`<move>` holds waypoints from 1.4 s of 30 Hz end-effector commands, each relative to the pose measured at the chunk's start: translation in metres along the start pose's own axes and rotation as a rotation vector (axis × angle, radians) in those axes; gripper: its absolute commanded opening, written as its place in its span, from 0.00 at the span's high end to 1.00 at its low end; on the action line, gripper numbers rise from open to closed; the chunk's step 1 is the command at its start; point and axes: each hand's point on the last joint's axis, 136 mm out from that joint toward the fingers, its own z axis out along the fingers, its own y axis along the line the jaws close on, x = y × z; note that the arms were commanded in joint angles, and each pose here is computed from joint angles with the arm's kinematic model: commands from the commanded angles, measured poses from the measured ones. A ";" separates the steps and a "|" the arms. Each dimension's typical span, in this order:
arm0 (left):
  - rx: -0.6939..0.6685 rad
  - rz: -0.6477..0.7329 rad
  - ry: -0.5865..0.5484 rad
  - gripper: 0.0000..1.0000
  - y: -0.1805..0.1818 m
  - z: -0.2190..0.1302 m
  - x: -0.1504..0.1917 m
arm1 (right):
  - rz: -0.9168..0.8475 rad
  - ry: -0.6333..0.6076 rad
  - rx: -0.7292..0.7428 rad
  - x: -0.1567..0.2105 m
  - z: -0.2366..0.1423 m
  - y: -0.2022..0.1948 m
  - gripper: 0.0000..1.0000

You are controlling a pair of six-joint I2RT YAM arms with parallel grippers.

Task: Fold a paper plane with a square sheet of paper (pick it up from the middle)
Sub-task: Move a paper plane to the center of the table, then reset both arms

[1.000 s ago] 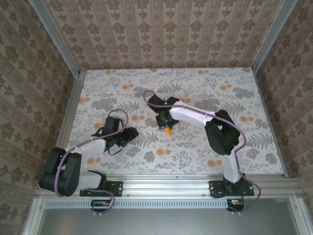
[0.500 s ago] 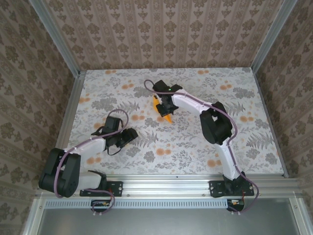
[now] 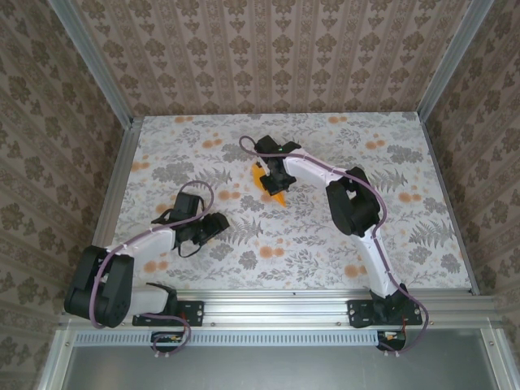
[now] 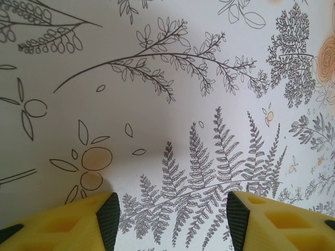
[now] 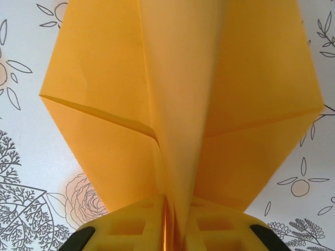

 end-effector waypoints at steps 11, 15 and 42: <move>-0.017 0.030 -0.017 0.40 -0.005 -0.003 -0.009 | 0.000 -0.021 -0.004 -0.009 -0.027 0.000 0.76; -0.045 0.046 -0.041 0.40 -0.007 -0.012 -0.016 | 0.034 -0.123 -0.017 -0.021 -0.077 -0.001 0.53; -0.471 0.340 -0.711 0.00 -0.002 -0.160 -0.152 | 0.586 -0.807 0.571 0.134 -0.243 -0.222 0.00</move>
